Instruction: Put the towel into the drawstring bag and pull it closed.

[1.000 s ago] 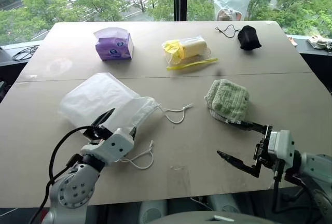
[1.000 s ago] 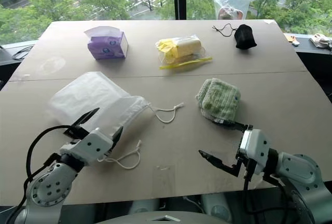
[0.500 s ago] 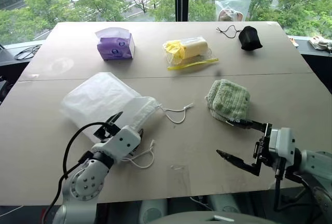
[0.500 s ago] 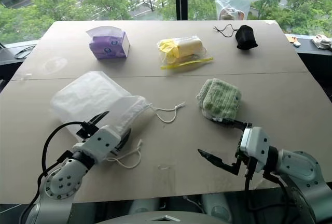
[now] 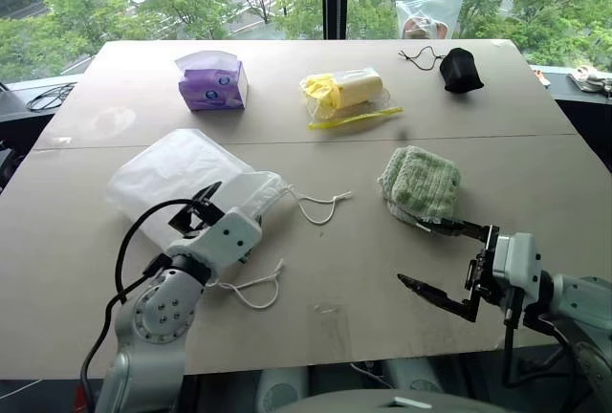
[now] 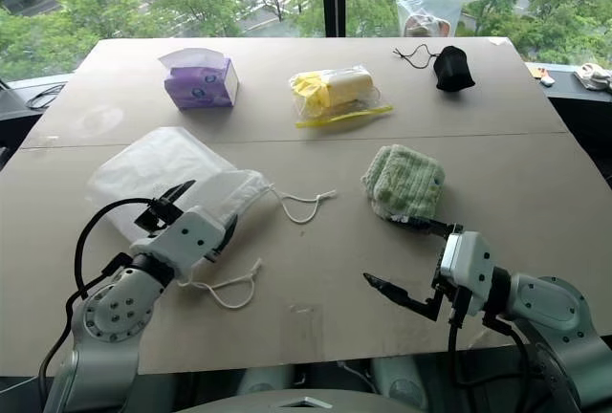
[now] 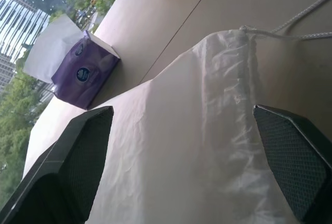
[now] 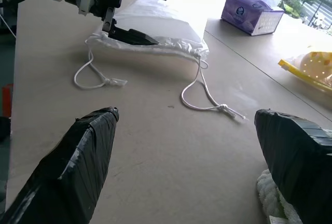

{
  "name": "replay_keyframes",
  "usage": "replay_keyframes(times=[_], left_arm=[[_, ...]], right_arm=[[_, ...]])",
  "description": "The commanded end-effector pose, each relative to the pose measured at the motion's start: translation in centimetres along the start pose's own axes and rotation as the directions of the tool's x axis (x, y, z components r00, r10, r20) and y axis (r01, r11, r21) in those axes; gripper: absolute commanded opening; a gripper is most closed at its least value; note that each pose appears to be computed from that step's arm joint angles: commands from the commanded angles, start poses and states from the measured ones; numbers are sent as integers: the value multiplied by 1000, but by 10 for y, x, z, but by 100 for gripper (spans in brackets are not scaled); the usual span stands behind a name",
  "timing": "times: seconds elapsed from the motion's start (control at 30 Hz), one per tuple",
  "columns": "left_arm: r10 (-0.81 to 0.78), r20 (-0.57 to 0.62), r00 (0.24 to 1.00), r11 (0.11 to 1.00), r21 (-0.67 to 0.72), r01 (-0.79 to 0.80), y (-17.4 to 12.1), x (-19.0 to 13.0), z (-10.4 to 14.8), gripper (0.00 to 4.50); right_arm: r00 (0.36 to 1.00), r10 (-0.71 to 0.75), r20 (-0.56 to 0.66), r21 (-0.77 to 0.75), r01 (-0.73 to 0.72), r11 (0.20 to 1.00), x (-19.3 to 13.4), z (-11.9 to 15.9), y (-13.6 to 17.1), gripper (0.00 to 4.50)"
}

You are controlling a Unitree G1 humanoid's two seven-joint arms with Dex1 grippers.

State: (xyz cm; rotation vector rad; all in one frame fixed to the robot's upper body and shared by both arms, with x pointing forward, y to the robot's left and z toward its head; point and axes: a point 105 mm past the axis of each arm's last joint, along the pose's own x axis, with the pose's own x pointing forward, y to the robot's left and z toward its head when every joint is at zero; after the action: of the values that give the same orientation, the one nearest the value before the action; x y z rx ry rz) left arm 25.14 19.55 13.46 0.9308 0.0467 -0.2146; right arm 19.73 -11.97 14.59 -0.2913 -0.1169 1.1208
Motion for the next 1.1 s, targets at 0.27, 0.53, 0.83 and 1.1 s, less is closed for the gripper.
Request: replay_keyframes(times=[0.27,0.53,0.83,1.1], left_arm=[[7,-43,999,1000,-30,-8,-5,-5,-12,446],[38,-75,996,999,-1,-38,-3,-6,-24,446],[96,-75,993,995,38,-93,1,-2,-30,446],[100,-124,987,994,66,-92,-6,14,-44,204]], right_arm=[[1000,6,22,-26,-5,1000,0,7,2,450],[1000,8,18,-23,-8,1000,-2,7,3,450],[1000,3,19,-21,-2,1000,-1,6,0,450],[1000,-4,17,-27,4,1000,2,7,-3,450]])
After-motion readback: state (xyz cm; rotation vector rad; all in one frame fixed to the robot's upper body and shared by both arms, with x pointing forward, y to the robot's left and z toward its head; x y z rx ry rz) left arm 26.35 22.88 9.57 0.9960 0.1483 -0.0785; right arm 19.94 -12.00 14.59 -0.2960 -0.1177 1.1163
